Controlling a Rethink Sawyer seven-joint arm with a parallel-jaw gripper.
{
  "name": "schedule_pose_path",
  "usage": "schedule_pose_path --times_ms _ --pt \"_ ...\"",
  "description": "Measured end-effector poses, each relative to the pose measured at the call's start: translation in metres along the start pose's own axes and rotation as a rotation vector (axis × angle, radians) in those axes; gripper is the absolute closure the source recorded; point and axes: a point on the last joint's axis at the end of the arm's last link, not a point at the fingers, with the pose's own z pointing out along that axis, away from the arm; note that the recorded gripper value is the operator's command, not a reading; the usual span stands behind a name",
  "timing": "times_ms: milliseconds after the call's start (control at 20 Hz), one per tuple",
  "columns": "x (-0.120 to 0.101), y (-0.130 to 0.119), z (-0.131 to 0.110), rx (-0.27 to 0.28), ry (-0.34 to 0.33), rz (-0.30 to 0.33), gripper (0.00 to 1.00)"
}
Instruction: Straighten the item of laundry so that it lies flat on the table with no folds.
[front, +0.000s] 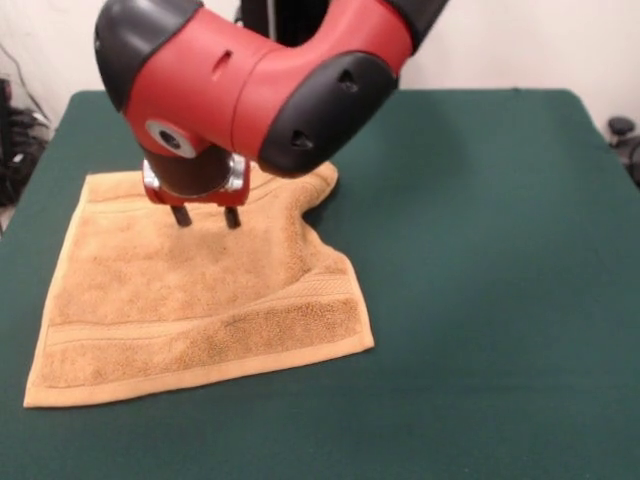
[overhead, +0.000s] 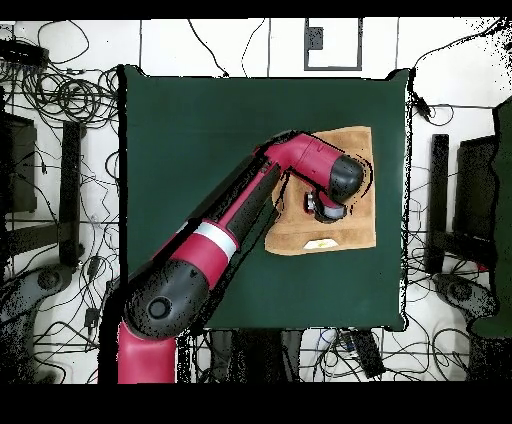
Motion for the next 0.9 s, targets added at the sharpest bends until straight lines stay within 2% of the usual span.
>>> schedule_pose_path --times_ms 550,900 --pt "-0.013 0.004 -0.001 0.128 0.066 -0.072 0.0" --pt "-0.017 0.001 -0.003 0.196 0.052 -0.08 0.0"
